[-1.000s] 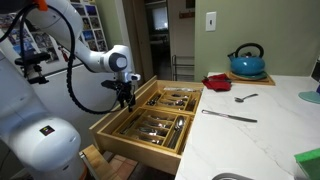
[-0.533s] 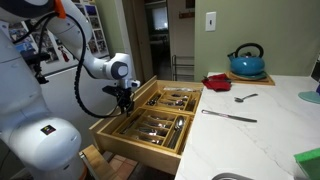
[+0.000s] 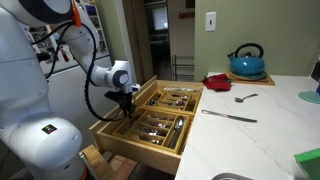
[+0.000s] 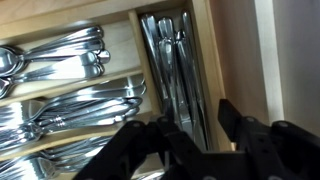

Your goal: Pick up one bread knife from the open drawer and put it on the kitchen counter

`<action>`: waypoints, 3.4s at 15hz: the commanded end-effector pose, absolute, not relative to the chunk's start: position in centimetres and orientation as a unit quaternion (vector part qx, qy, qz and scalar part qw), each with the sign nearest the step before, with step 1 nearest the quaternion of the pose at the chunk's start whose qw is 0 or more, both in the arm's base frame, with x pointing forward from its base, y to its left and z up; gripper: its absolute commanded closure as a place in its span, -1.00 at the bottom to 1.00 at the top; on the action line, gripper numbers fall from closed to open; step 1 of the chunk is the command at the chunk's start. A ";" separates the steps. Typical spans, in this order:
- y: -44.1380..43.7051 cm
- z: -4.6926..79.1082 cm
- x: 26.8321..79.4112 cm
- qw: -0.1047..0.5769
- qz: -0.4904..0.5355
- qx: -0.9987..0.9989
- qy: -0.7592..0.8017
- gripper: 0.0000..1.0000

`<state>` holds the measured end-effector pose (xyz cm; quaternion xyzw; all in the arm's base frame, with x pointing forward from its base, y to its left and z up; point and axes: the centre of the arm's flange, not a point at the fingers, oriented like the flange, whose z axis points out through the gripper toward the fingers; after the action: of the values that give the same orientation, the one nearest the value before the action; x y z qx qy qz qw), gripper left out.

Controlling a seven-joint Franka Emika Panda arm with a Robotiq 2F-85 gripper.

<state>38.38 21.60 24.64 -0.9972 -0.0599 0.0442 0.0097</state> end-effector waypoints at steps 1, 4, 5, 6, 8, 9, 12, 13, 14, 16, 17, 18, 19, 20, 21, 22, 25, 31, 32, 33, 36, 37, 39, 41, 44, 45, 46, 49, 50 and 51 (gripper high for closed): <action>21.8 22.5 38.4 0.013 0.027 -0.996 -0.083 0.03; 21.7 21.3 38.7 0.009 0.017 -0.996 -0.087 0.05; 21.6 21.0 38.7 0.005 0.016 -0.996 -0.089 0.03; 21.5 20.6 38.8 0.002 0.016 -0.996 -0.091 0.08; 21.2 20.0 38.8 -0.004 0.019 -0.995 -0.096 0.16; 21.0 19.7 38.8 -0.005 0.017 -0.995 -0.100 0.23; 20.9 19.4 39.0 -0.004 0.012 -0.994 -0.112 0.23; 21.0 19.4 39.0 -0.004 0.013 -0.993 -0.114 0.25; 21.1 19.4 39.0 -0.004 0.012 -0.993 -0.117 0.27; 21.3 19.4 39.1 -0.002 0.012 -0.993 -0.119 0.29; 21.5 19.5 39.2 -0.003 0.012 -0.992 -0.122 0.28; 21.6 19.5 39.3 -0.004 0.014 -0.992 -0.123 0.29; 21.7 19.3 39.4 -0.004 0.015 -0.992 -0.124 0.28; 21.7 19.2 39.5 -0.003 0.016 -0.992 -0.126 0.31; 21.8 18.9 39.5 -0.004 0.018 -0.992 -0.126 0.34; 21.9 18.7 39.6 -0.003 0.021 -0.992 -0.127 0.42; 21.8 18.2 39.8 -0.008 0.025 -0.992 -0.123 0.46; 21.5 17.3 40.5 -0.012 0.029 -0.992 -0.124 0.58; 21.5 17.2 40.6 -0.012 0.030 -0.992 -0.126 0.56; 21.6 17.1 40.8 -0.013 0.030 -0.991 -0.127 0.54; 21.9 17.0 41.1 -0.011 0.028 -0.991 -0.133 0.54; 22.0 16.9 41.1 -0.011 0.029 -0.991 -0.134 0.55; 22.1 16.7 41.3 -0.011 0.033 -0.990 -0.134 0.54; 22.2 16.5 41.3 -0.011 0.035 -0.990 -0.134 0.59; 22.2 16.3 41.4 -0.016 0.038 -0.990 -0.133 0.62; 22.2 16.3 41.4 -0.018 0.040 -0.990 -0.133 0.63; 22.2 16.3 41.4 -0.018 0.040 -0.990 -0.134 0.61; 22.5 16.0 41.6 -0.024 0.050 -0.988 -0.141 0.60; 22.6 15.9 41.6 -0.030 0.056 -0.988 -0.144 0.59; 22.8 15.8 41.7 -0.034 0.061 -0.986 -0.149 0.60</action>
<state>41.27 22.41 17.69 -0.9903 -0.1334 0.0370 -0.0142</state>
